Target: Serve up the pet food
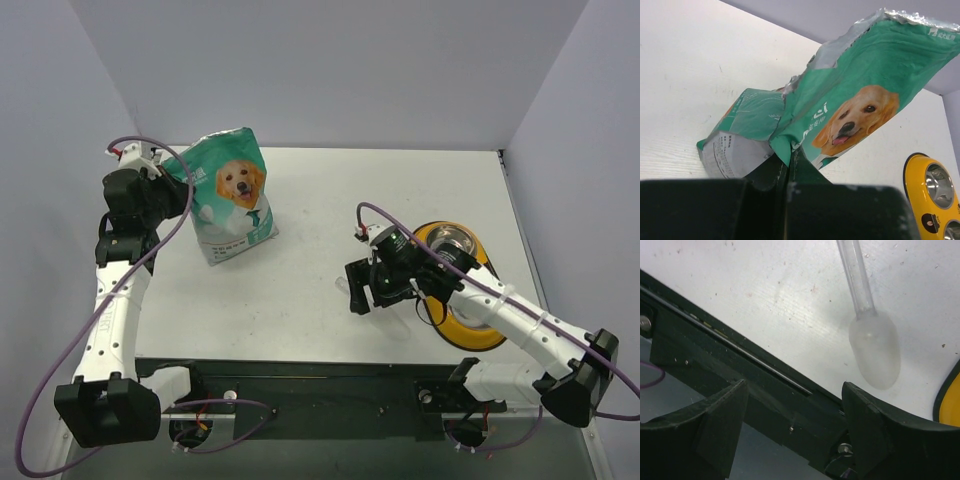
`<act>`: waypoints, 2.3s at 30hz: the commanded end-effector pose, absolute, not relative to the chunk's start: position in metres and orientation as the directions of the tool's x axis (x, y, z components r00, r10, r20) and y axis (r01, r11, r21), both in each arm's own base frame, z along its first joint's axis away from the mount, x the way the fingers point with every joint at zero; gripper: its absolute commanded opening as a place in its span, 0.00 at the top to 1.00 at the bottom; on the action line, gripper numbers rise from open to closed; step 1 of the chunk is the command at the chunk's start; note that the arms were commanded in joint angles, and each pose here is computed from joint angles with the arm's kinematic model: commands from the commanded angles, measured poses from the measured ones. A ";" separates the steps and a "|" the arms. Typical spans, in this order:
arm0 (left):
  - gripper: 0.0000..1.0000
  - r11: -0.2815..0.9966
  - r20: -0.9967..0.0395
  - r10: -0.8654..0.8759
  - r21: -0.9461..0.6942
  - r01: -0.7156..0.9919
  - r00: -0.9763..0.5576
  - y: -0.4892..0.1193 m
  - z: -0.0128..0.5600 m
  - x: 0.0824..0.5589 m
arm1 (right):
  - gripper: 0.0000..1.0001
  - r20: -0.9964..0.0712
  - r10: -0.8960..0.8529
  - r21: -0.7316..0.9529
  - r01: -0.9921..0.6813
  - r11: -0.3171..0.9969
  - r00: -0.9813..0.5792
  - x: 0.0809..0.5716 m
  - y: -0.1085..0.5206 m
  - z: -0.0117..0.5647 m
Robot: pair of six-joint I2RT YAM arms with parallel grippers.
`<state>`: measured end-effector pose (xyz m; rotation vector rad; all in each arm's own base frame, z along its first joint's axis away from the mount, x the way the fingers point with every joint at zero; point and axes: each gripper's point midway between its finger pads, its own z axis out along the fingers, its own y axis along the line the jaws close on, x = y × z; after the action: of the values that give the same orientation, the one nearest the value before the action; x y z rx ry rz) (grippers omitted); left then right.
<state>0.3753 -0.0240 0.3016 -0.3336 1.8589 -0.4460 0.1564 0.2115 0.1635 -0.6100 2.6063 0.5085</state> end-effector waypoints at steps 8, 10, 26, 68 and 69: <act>1.00 0.659 -0.614 -0.743 -0.740 -0.134 -0.269 -0.050 0.318 0.350 | 0.34 -0.485 -0.055 0.314 -0.232 0.921 -0.873 0.227 0.252 0.177; 1.00 0.633 -0.585 -0.761 -0.764 -0.125 -0.279 -0.067 0.324 0.344 | 0.35 -0.487 -0.012 0.335 -0.200 0.921 -0.873 0.237 0.258 0.181; 1.00 0.480 -0.395 -0.826 -0.867 -0.133 -0.403 -0.145 0.343 0.292 | 0.39 -0.509 0.146 0.525 -0.171 0.834 -0.848 0.318 0.352 0.214; 0.52 0.863 -0.773 -0.481 -0.500 -0.067 -0.414 -0.100 0.426 0.309 | 0.64 -0.524 0.237 0.639 -0.193 0.745 -0.818 0.336 0.399 0.266; 0.53 0.848 -0.750 -0.495 -0.528 -0.054 -0.439 -0.103 0.425 0.310 | 0.66 -0.520 0.231 0.643 -0.199 0.739 -0.822 0.334 0.400 0.267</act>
<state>0.2972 -0.1042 0.4326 -0.4263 1.9116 -0.4655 0.3440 0.3999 0.2506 0.0628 2.3567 0.9217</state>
